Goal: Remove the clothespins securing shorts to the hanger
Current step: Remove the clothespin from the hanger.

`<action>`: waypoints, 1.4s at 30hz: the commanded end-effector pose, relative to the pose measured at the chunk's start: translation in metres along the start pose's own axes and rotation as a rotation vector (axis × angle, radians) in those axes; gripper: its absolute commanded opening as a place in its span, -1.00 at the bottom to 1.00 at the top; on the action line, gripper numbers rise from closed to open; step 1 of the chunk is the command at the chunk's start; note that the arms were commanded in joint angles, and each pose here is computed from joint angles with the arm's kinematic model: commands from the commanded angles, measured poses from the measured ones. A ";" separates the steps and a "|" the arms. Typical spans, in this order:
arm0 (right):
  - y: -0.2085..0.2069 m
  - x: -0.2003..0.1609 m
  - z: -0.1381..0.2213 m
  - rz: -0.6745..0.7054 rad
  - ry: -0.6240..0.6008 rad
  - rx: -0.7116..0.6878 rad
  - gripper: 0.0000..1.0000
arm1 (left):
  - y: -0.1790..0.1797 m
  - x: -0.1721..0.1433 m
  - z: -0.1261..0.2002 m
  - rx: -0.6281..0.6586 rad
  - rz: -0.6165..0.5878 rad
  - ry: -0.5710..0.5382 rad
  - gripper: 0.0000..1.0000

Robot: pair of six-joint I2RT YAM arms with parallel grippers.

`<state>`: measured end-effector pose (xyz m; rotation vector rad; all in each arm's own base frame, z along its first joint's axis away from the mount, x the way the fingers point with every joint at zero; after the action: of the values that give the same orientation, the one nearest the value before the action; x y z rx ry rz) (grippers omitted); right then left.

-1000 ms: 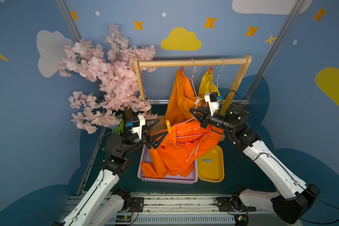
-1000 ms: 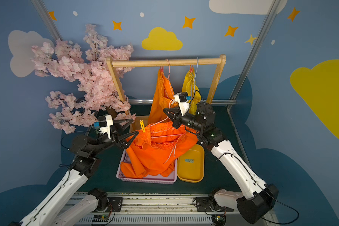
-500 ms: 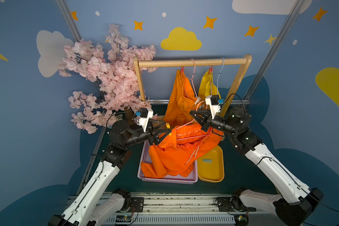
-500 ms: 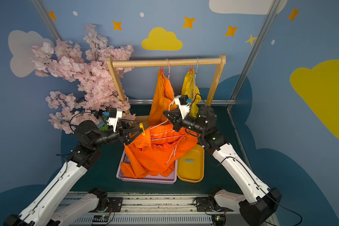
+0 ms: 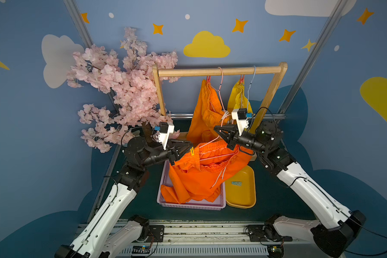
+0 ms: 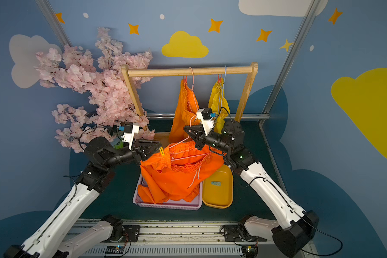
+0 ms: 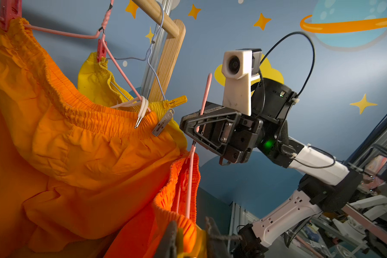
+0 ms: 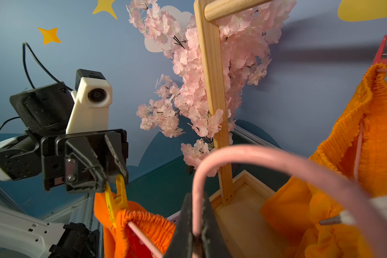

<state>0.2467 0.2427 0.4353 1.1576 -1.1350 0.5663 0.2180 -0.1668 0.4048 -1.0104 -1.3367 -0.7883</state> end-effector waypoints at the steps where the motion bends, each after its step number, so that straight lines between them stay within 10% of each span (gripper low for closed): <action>1: 0.009 0.013 -0.002 0.022 -0.052 0.031 -1.00 | -0.001 0.004 0.002 0.015 -0.027 -0.028 -0.93; 25: 0.004 -0.039 -0.033 -0.018 0.000 -0.124 -1.00 | -0.004 0.018 0.062 0.442 -0.254 -0.287 -0.95; 42: 0.049 -0.070 -0.087 -0.036 0.076 -0.163 -1.00 | -0.017 0.015 0.067 0.391 -0.284 -0.310 -0.94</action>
<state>0.2199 0.3437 0.3821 1.0050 -1.0473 0.5174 0.1840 -0.1115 0.4128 -0.6528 -1.8020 -0.5415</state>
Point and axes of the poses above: each gripper's point midway between its finger pads, its own z axis back along the fingers, its own y axis along the line the jaws close on, x = y × z, the point moved 6 cm from there along z, back along the fingers, and after that the axes turned 15 degrees about -z, right-handed, at the moved point
